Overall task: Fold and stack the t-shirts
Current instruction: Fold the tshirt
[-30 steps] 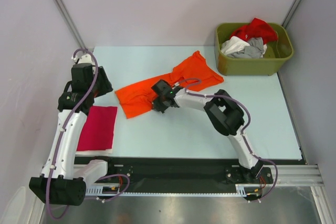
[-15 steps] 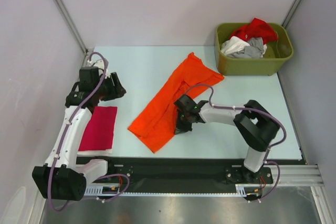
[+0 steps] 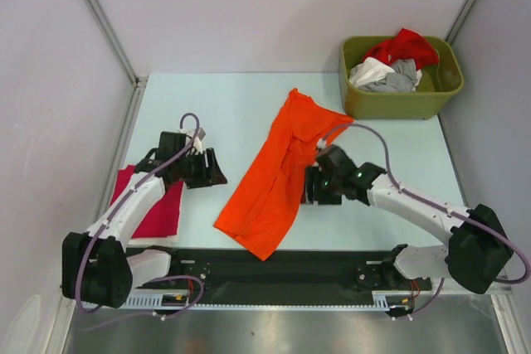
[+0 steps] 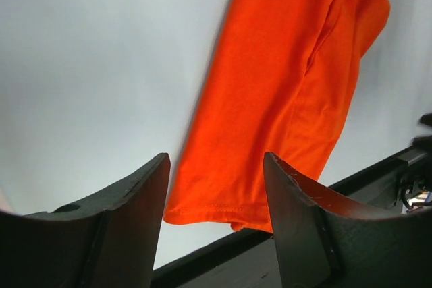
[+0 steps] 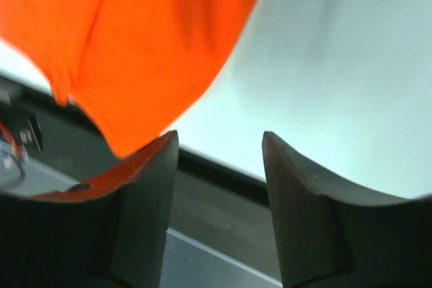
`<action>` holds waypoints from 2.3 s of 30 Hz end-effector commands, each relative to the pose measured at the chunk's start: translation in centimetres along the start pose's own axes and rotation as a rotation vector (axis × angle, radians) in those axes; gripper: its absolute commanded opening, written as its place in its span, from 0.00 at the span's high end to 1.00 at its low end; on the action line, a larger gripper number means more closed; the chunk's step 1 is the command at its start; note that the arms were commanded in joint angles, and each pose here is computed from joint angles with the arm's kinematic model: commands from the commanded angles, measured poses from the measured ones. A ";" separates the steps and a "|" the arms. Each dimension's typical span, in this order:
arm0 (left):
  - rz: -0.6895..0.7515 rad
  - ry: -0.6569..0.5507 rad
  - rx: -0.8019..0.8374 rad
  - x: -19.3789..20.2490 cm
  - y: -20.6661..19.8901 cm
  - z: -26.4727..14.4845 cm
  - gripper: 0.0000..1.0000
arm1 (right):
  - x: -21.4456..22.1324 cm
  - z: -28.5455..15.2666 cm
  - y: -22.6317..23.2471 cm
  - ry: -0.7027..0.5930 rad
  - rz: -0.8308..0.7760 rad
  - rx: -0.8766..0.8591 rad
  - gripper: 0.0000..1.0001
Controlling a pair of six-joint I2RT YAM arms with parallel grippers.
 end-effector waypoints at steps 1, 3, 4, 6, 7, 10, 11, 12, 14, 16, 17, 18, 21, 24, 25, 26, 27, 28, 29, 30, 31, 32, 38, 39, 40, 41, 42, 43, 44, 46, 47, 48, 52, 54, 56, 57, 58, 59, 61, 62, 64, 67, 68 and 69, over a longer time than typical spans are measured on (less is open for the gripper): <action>-0.012 0.016 0.029 0.7 -0.1 1.2 0.36 | -6.1 -2.3 -3.5 -0.188 0.061 0.141 0.38; -0.032 0.042 0.009 1.6 0.3 1.6 0.36 | -9.6 -3.0 -7.0 -0.301 0.185 0.221 0.32; -0.060 0.054 -0.003 2.1 0.5 1.8 0.35 | -10.8 -3.3 -8.2 -0.344 0.248 0.245 0.30; -0.074 0.077 -0.004 2.7 0.1 2.1 0.35 | -14.2 -3.9 -10.6 -0.501 0.343 0.270 0.28; -0.093 0.089 -0.004 3.1 -0.2 2.3 0.35 | -15.1 -3.6 -11.5 -0.548 0.401 0.284 0.28; -0.131 0.096 0.012 3.2 -0.7 2.6 0.36 | -18.2 -3.2 -14.3 -0.725 0.511 0.323 0.28; -0.136 0.096 0.016 3.2 -0.8 2.6 0.36 | -19.2 -1.7 -15.2 -0.754 0.542 0.335 0.28; -0.141 0.093 0.016 3.1 -0.8 2.6 0.36 | -20.6 -1.5 -15.6 -0.791 0.554 0.344 0.28; -0.138 0.090 0.018 2.9 -0.9 2.6 0.37 | -22.1 -0.1 -16.1 -0.797 0.564 0.358 0.32; -0.135 0.088 0.018 2.9 -1.0 2.6 0.37 | -23.5 2.5 -16.6 -0.769 0.587 0.376 0.34; -0.136 0.086 0.017 2.8 -1.0 2.6 0.37 | -23.8 3.2 -16.9 -0.765 0.594 0.385 0.34; -0.138 0.086 0.017 2.8 -1.0 2.6 0.37 | -23.5 4.9 -17.5 -0.739 0.610 0.411 0.34; -0.139 0.087 0.025 2.3 -1.3 2.7 0.37 | -25.0 6.5 -17.5 -0.750 0.625 0.402 0.27; -0.140 0.103 0.022 2.1 -1.3 3.2 0.37 | -25.7 8.0 -16.8 -0.730 0.622 0.389 0.20; -0.134 0.099 0.030 1.7 -1.6 3.2 0.37 | -25.4 9.4 -17.0 -0.699 0.620 0.399 0.19; -0.140 0.112 0.024 1.8 -1.5 3.4 0.37 | -26.3 9.5 -16.4 -0.702 0.613 0.391 0.18; -0.138 0.110 0.029 1.6 -1.7 3.4 0.37 | -26.4 10.0 -15.8 -0.696 0.599 0.387 0.17; -0.136 0.106 0.033 1.3 -1.9 3.4 0.37 | -26.3 11.0 -15.9 -0.682 0.601 0.396 0.17; -0.137 0.112 0.029 1.2 -1.8 3.6 0.37 | -26.9 11.1 -15.7 -0.682 0.607 0.408 0.17; -0.136 0.110 0.032 1.0 -2.0 3.7 0.37 | -26.5 11.7 -15.5 -0.656 0.608 0.419 0.17; -0.132 0.109 0.035 0.8 -2.1 3.7 0.37 | -26.0 12.7 -16.0 -0.630 0.623 0.444 0.18; -0.130 0.109 0.035 0.7 -2.1 3.7 0.37 | -26.6 12.7 -15.8 -0.638 0.623 0.446 0.20; -0.133 0.111 0.027 0.5 -2.0 3.9 0.37 | -27.0 15.9 -16.4 -0.558 0.599 0.511 0.29; -0.133 0.113 0.026 0.6 -2.0 4.0 0.37 | -28.5 15.7 -16.0 -0.577 0.584 0.497 0.29; -0.134 0.113 0.022 0.6 -1.9 4.0 0.37 | -29.1 15.9 -15.9 -0.580 0.571 0.496 0.29; -0.136 0.117 0.021 0.7 -1.8 4.1 0.37 | -28.6 17.4 -16.5 -0.543 0.553 0.513 0.30; -0.138 0.114 0.018 0.7 -1.8 4.1 0.37 | -30.9 16.9 -15.8 -0.575 0.519 0.489 0.30; -0.142 0.118 0.013 0.8 -1.6 4.3 0.37 | -31.6 17.1 -15.7 -0.576 0.503 0.485 0.31; -0.143 0.120 0.014 0.8 -1.6 4.3 0.37 | -32.1 17.6 -15.6 -0.564 0.485 0.477 0.32; -0.148 0.127 0.006 1.1 -1.3 4.7 0.37 | -34.2 18.4 -15.6 -0.577 0.456 0.450 0.34; -0.148 0.130 0.003 1.2 -1.1 4.9 0.36 | -34.8 18.6 -15.8 -0.581 0.445 0.437 0.34; -0.145 0.136 0.005 1.3 -1.1 5.0 0.36 | -35.6 18.7 -15.7 -0.589 0.429 0.426 0.34; -0.173 0.195 0.005 2.7 -0.4 6.1 0.33 | -38.1 20.4 -16.2 -0.582 0.358 0.365 0.34; -0.198 0.229 0.016 3.5 -0.3 6.7 0.33 | -39.4 19.8 -16.4 -0.600 0.344 0.307 0.33; -0.212 0.255 0.019 4.6 -0.1 7.1 0.33 | -39.8 18.9 -16.5 -0.598 0.312 0.292 0.27; -0.230 0.271 0.018 5.3 0.0 7.2 0.33 | -40.0 18.3 -17.2 -0.598 0.311 0.294 0.25; -0.237 0.273 0.025 5.5 0.0 7.3 0.33 | -40.1 17.0 -17.0 -0.580 0.305 0.291 0.23; -0.242 0.277 0.027 5.8 0.1 7.3 0.33 | -40.2 16.0 -17.3 -0.574 0.295 0.303 0.17; -0.249 0.302 0.026 6.7 0.3 7.3 0.33 | -39.6 14.1 -17.5 -0.528 0.287 0.316 0.12; -0.247 0.314 0.026 7.2 0.4 7.3 0.34 | -39.9 12.1 -17.0 -0.535 0.252 0.322 0.11; -0.243 0.330 0.014 8.1 0.8 7.3 0.34 | -39.4 10.3 -16.3 -0.509 0.217 0.341 0.05; -0.238 0.347 -0.002 9.2 1.2 7.1 0.34 | -38.6 6.3 -15.5 -0.475 0.186 0.377 0.00; -0.234 0.352 -0.008 9.5 1.3 7.1 0.35 | -38.2 5.4 -15.3 -0.463 0.182 0.382 0.00; -0.233 0.368 -0.015 10.2 1.4 7.1 0.35 | -38.3 3.1 -14.6 -0.476 0.174 0.379 0.00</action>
Point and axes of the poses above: each gripper's point midway between its finger pads, its own z axis out along the fingers, its own y axis along the line the jaws close on, x = y × z, the point moved 3 cm from there along -z, back along the fingers, and after that the axes turned 8 degrees about -z, right-handed, at the moved point
